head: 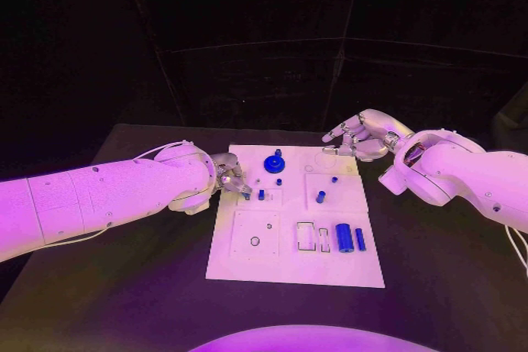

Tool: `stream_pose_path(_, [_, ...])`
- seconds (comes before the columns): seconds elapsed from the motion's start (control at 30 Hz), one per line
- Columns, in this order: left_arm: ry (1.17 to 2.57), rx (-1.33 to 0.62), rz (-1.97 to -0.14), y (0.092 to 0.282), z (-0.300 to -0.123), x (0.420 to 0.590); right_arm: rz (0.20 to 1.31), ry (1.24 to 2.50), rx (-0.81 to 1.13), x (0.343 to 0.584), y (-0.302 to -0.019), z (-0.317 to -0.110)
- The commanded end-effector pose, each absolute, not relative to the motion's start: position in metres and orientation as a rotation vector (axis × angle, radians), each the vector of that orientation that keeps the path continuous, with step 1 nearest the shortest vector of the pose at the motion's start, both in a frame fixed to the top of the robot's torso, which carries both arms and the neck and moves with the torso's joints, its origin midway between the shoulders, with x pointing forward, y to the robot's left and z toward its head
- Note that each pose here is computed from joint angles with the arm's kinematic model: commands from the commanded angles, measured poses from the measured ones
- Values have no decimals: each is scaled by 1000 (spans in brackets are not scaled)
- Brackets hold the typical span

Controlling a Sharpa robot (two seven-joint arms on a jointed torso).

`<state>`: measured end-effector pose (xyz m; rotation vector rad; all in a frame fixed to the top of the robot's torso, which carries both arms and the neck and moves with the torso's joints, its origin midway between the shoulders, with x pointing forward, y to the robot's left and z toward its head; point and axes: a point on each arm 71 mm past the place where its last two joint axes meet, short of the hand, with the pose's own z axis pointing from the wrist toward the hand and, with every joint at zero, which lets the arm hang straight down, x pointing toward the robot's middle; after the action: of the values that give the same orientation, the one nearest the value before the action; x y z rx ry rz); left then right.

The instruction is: Assemble the parts on the task board

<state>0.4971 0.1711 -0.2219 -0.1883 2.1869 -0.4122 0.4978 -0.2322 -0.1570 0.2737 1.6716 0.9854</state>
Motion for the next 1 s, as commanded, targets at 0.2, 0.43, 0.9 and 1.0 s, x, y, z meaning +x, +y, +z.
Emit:
stream_pose_path(0.2, [2236,-133,-388,168,-227,492,994,1677,269,498,-231,-156])
stream_pose_path(0.43, [2245,-119,-378,168,-228,492,995,1677,268,498,-231,-156])
stream_pose_path(0.9, [2244,-108,-379,164,-228,493,996,1677,268,498,-231,-156])
stream_pose_path(1.0, [2246,-105,-379,163,-228,494,996,1677,268,498,-231,-156])
